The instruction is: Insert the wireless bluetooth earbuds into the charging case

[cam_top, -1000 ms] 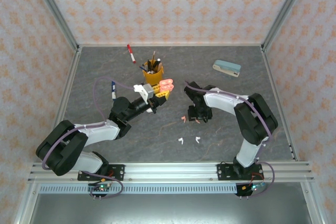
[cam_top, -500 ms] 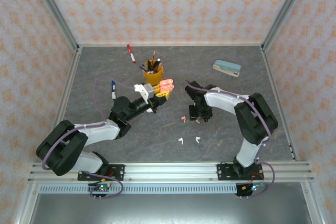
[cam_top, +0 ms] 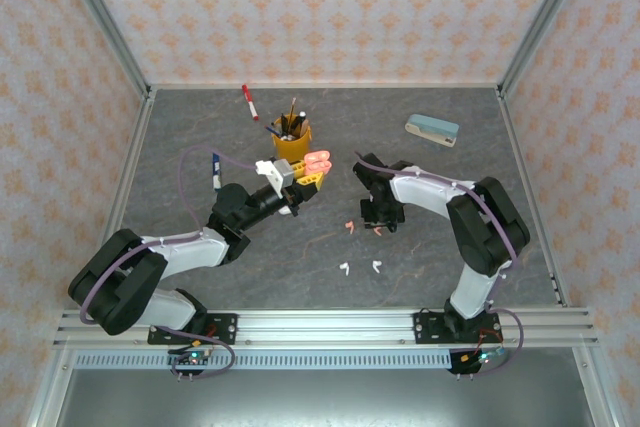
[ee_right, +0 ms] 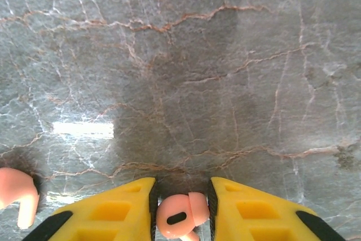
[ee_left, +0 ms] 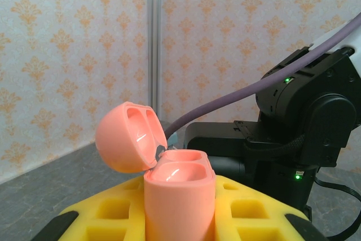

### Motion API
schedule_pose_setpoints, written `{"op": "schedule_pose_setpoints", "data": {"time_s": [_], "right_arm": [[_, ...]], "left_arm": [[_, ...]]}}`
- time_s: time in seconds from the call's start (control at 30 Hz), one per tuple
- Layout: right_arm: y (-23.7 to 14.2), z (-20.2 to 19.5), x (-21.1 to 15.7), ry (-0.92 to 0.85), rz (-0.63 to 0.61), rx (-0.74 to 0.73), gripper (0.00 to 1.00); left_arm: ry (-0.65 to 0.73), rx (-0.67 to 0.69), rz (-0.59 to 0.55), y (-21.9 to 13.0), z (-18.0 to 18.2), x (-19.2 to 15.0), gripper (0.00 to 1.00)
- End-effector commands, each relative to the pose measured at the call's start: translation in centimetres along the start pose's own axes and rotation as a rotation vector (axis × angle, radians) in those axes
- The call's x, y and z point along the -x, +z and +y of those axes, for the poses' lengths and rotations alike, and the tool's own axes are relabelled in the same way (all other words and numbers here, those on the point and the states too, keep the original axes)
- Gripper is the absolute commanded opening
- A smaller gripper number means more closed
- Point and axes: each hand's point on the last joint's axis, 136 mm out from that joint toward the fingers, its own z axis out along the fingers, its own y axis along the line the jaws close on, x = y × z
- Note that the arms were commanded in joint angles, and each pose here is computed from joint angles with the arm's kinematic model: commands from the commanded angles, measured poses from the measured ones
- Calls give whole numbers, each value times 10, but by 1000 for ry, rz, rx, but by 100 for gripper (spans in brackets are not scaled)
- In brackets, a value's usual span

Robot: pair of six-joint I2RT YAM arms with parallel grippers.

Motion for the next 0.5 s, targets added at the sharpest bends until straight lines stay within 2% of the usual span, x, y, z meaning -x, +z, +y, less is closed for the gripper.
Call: {"op": "schedule_pose_setpoints", "data": {"time_s": [0.0, 0.47], "right_arm": [[-6, 7, 9, 22, -44, 41, 29], [-28, 7, 18, 53, -116, 61, 28]], "left_arm": [[21, -10, -32, 5, 0, 12, 0], [17, -15, -26, 6, 0, 11, 0]]}}
